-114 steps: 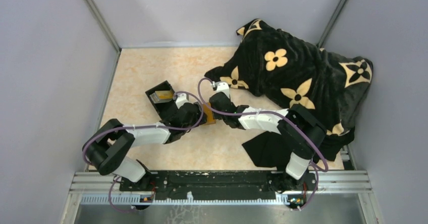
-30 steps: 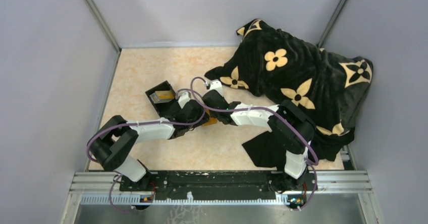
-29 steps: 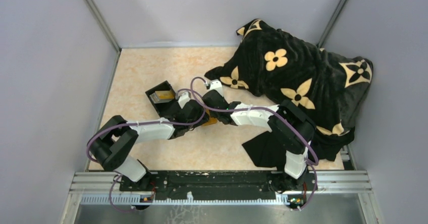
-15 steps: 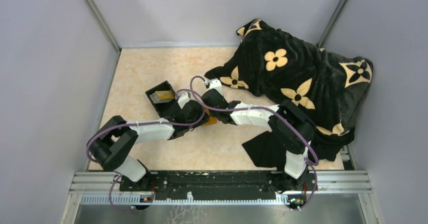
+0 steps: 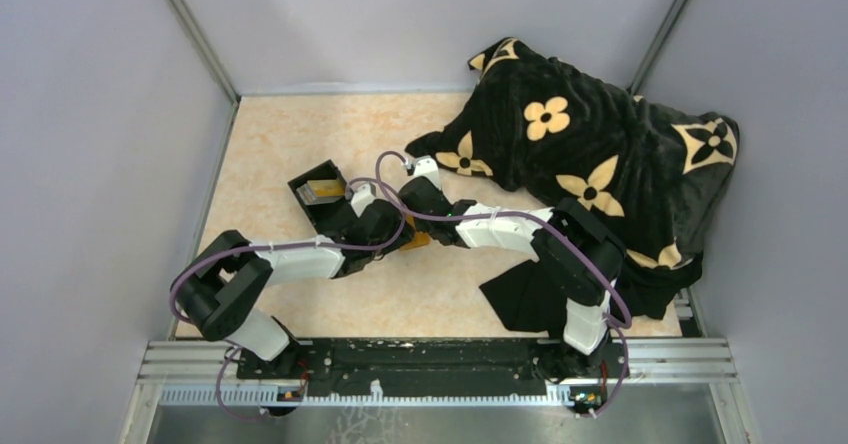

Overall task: Put the credit cards into the card holder
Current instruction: Close the card holder at the center of the board.

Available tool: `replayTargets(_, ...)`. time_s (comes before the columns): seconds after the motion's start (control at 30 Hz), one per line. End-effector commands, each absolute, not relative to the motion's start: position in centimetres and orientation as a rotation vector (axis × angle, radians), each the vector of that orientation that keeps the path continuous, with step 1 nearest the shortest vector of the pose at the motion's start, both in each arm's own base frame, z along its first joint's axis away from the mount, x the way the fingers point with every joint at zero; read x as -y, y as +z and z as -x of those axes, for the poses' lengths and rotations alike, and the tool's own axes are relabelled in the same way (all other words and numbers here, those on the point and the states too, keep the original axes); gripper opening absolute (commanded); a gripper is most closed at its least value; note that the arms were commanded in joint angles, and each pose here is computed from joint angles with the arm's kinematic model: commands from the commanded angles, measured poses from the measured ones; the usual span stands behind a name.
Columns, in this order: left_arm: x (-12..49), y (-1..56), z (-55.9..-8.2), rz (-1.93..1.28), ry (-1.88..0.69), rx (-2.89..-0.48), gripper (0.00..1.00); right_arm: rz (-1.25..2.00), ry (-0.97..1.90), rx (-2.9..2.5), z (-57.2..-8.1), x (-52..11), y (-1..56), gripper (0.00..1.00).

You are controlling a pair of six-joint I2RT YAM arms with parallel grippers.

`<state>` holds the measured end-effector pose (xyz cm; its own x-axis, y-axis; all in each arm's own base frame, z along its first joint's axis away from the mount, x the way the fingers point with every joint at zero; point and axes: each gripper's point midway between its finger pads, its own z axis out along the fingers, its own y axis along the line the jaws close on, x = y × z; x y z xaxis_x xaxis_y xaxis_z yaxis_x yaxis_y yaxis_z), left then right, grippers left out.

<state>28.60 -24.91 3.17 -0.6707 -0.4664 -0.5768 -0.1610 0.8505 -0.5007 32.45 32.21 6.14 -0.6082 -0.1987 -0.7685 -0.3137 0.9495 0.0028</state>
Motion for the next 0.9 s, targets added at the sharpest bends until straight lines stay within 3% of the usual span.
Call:
replayTargets(0.0,21.4,-2.7,-23.0,0.408,-0.337,-2.543,0.63,0.343,0.255,-2.154,-33.1,-34.2,9.9,0.00)
replayTargets(0.4,20.6,-5.5,-21.9,0.408,-0.269,-2.609,0.60,0.339,0.276,-2.135,-32.9,-34.5,10.8,0.00)
replayTargets(0.57,20.3,-6.1,-21.1,0.441,-0.302,-2.623,0.41,0.337,0.287,-2.131,-32.9,-34.6,11.0,0.00)
replayTargets(0.87,20.0,-5.9,-20.9,0.465,-0.302,-2.614,0.42,0.340,0.287,-2.137,-32.8,-34.7,10.6,0.00)
